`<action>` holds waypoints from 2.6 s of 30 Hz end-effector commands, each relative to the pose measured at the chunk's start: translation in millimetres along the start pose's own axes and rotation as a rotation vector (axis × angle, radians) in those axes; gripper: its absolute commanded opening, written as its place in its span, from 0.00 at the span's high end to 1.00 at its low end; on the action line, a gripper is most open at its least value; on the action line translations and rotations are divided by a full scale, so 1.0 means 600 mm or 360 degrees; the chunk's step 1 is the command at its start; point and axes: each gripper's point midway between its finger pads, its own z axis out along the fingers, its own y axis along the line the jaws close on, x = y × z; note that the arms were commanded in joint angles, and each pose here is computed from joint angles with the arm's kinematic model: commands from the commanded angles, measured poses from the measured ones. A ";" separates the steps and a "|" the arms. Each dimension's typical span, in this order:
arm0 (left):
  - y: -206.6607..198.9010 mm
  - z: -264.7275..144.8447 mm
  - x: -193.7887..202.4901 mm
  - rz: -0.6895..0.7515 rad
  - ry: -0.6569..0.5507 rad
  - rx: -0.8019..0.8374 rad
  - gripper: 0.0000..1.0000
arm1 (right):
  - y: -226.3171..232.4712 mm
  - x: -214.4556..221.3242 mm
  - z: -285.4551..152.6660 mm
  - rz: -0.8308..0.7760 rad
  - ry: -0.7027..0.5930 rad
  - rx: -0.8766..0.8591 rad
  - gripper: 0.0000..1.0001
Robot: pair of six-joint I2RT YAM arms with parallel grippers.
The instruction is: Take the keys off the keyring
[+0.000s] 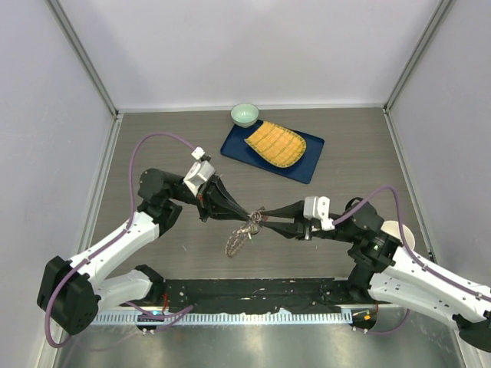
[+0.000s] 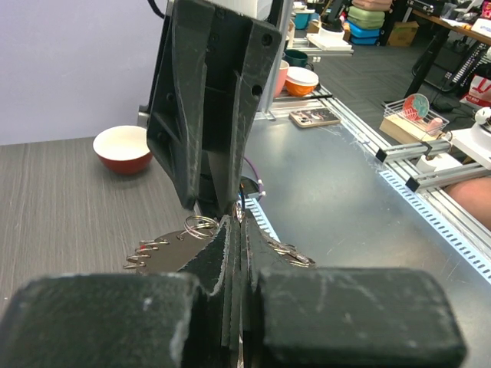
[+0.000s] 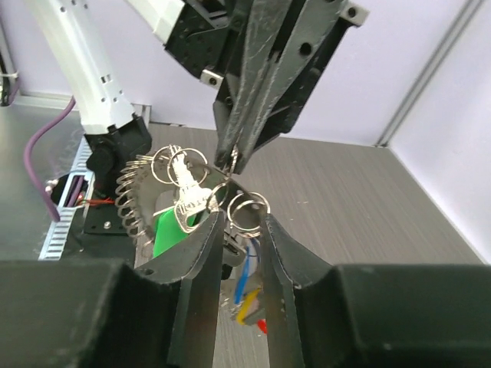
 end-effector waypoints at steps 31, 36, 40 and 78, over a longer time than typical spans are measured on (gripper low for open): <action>0.008 0.003 -0.031 0.0217 0.0016 -0.0046 1.00 | 0.009 0.000 0.026 0.0157 -0.0028 -0.0067 0.70; 0.009 0.003 -0.030 0.0213 0.0019 -0.0050 1.00 | 0.017 0.008 0.025 0.0190 -0.0009 -0.0101 0.69; 0.009 0.002 -0.030 0.0215 0.0018 -0.0053 1.00 | 0.016 0.015 0.025 0.0194 0.0014 -0.0091 0.70; 0.028 -0.004 0.026 0.0110 0.0158 -0.0142 1.00 | -0.071 -0.018 0.038 -0.0416 0.0314 0.0051 0.99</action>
